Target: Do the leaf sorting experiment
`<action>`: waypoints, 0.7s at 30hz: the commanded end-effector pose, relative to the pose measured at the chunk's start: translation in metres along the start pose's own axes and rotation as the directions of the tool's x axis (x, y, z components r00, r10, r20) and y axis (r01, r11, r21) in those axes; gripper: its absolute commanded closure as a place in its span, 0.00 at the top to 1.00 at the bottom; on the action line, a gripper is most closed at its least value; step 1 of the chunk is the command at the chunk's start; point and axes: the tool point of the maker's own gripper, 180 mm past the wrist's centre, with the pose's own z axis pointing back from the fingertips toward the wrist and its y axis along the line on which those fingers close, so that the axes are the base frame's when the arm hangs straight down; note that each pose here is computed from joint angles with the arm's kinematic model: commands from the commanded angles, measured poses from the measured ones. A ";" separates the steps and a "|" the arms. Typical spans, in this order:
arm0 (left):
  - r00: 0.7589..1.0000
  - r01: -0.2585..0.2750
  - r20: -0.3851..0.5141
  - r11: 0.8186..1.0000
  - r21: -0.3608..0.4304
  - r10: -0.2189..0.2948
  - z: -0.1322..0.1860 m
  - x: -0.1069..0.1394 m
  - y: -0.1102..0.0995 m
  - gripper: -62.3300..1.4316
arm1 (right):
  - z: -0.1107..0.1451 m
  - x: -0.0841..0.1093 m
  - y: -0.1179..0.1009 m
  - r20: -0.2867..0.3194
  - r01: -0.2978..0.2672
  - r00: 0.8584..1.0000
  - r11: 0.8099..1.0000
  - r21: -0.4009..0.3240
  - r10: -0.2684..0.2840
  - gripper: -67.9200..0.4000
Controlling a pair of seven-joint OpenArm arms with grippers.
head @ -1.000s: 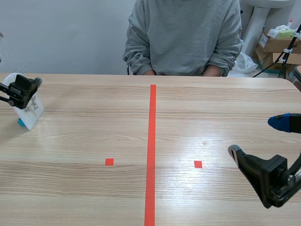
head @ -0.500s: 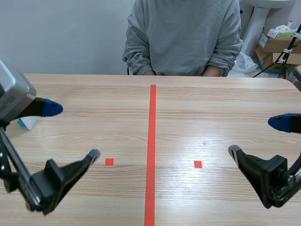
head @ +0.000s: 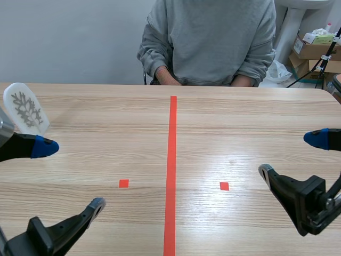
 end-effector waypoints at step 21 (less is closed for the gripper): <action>0.996 -0.069 0.057 0.995 0.070 0.065 0.003 0.012 0.018 1.00 | -0.001 0.007 -0.005 0.019 -0.010 1.000 1.000 -0.007 0.010 0.85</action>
